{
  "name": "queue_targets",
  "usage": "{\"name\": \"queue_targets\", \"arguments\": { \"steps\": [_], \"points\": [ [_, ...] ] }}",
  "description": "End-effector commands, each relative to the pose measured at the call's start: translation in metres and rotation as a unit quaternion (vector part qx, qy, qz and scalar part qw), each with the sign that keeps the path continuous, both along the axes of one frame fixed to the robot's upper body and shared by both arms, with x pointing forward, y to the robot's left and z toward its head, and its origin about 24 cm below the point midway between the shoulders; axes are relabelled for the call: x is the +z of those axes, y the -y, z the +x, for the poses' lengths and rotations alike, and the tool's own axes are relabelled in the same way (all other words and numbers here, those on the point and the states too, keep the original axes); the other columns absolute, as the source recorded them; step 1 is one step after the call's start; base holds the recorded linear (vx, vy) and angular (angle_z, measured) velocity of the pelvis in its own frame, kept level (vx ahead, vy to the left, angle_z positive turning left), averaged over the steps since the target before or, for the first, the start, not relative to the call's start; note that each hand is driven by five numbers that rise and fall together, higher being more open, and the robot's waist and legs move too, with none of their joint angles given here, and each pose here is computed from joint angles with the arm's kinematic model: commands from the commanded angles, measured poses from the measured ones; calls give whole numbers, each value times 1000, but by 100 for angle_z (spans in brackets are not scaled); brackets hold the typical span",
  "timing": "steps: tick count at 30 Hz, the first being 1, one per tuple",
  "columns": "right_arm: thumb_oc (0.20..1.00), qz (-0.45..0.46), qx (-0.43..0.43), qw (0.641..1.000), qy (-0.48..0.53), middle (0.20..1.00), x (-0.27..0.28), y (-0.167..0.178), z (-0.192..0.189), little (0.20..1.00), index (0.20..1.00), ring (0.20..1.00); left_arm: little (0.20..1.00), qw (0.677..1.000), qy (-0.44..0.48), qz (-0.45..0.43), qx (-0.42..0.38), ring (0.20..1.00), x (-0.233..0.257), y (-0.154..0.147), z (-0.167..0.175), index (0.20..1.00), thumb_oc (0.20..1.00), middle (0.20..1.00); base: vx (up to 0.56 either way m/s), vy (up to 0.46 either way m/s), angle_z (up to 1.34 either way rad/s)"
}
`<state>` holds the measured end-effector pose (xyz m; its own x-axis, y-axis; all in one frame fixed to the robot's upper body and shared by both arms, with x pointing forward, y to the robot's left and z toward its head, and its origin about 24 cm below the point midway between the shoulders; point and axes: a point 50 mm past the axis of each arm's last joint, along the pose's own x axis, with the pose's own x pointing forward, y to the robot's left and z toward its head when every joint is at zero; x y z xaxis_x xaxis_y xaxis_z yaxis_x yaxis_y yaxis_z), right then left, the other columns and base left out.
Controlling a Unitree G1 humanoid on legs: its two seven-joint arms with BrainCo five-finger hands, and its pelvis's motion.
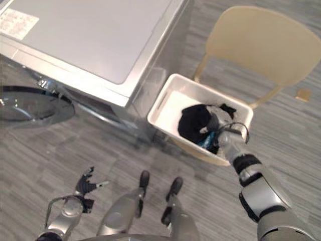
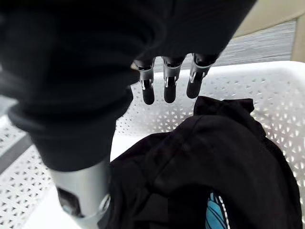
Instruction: Grab the laundry basket,head to the washer,open it,put in the laundry and shut it.
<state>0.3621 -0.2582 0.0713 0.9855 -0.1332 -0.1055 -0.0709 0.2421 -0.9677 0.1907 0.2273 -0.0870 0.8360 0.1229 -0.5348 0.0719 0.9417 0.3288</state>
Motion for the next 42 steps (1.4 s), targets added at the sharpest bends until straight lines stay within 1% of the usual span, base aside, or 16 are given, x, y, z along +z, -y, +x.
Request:
{"name": "queue_targets", "arguments": {
  "steps": [1, 2, 6, 10, 11, 12, 13, 17, 18, 19, 23, 27, 28, 31, 38, 42],
  "points": [
    [1000, -80, -38, 996, 31, 1000, 21, 27, 3, 1000, 1000, 1000, 1000, 999, 39, 2, 6, 1000, 11, -5, 8, 1000, 1000, 1000, 14, -4, 18],
    [1000, -113, -88, 990, 5, 1000, 17, 47, -3, 1000, 1000, 1000, 1000, 999, 53, -7, 7, 1000, 15, 1, 16, 1000, 1000, 1000, 0, -5, 19],
    [1000, -153, -123, 980, -41, 1000, 9, 62, -10, 1000, 1000, 1000, 1000, 998, 65, -17, 0, 1000, 19, 9, 24, 1000, 1000, 1000, 5, -19, 15],
    [1000, -123, -156, 977, -71, 1000, -1, 73, -20, 1000, 1000, 1000, 1000, 996, 81, -30, -16, 1000, 25, 19, 33, 1000, 1000, 1000, -20, -18, 11],
    [570, -98, -160, 979, -74, 570, -4, 72, -20, 570, 570, 570, 1000, 996, 81, -31, -17, 1000, 25, 19, 34, 1000, 1000, 1000, -16, -19, 6],
    [347, -73, -163, 981, -74, 347, -6, 71, -20, 347, 347, 347, 1000, 997, 76, -29, -17, 1000, 24, 19, 34, 1000, 1000, 1000, 0, 0, 0],
    [200, -73, -163, 981, -74, 200, -6, 71, -20, 200, 200, 200, 1000, 997, 76, -29, -17, 1000, 24, 19, 34, 1000, 1000, 1000, 5, -25, -3],
    [200, 119, -140, 983, -22, 200, -8, 45, -12, 200, 200, 200, 1000, 997, 66, -27, -8, 1000, 22, 13, 37, 1000, 1000, 1000, -6, -29, -3],
    [200, 119, -140, 983, -22, 200, -8, 45, -12, 200, 200, 200, 1000, 997, 66, -27, -8, 1000, 22, 13, 37, 1000, 1000, 1000, -8, -24, -17],
    [200, 190, -142, 971, 8, 200, -4, 40, -10, 200, 200, 200, 1000, 997, 67, -31, -6, 1000, 23, 12, 37, 1000, 1000, 1000, -4, -9, -22],
    [200, 332, -109, 934, 69, 200, 1, 14, -7, 200, 200, 200, 1000, 997, 66, -41, -1, 1000, 23, 13, 35, 1000, 1000, 1000, 9, 8, -16],
    [200, 396, -41, 912, 94, 200, 3, -15, -15, 200, 200, 200, 1000, 997, 62, -44, 4, 1000, 22, 12, 29, 1000, 1000, 1000, 54, 11, -15],
    [200, 432, 6, 895, 108, 200, 8, -31, -23, 200, 200, 200, 1000, 997, 59, -43, 12, 1000, 21, 8, 25, 1000, 1000, 1000, 81, 14, -9],
    [200, 464, 49, 876, 121, 200, 15, -44, -33, 200, 200, 200, 1000, 997, 55, -38, 24, 1000, 20, 2, 19, 1000, 1000, 1000, 77, 20, -7],
    [200, 588, 171, 779, 139, 200, 34, -88, -73, 200, 200, 200, 1000, 997, 19, -44, 68, 1000, 6, -9, -9, 1000, 1000, 1000, 62, 53, -22],
    [200, 628, 199, 741, 129, 200, 33, -101, -92, 200, 200, 200, 1000, 996, 25, -45, 69, 1000, 8, -7, -8, 1000, 1000, 1000, -71, -23, -17]
  ]
}}
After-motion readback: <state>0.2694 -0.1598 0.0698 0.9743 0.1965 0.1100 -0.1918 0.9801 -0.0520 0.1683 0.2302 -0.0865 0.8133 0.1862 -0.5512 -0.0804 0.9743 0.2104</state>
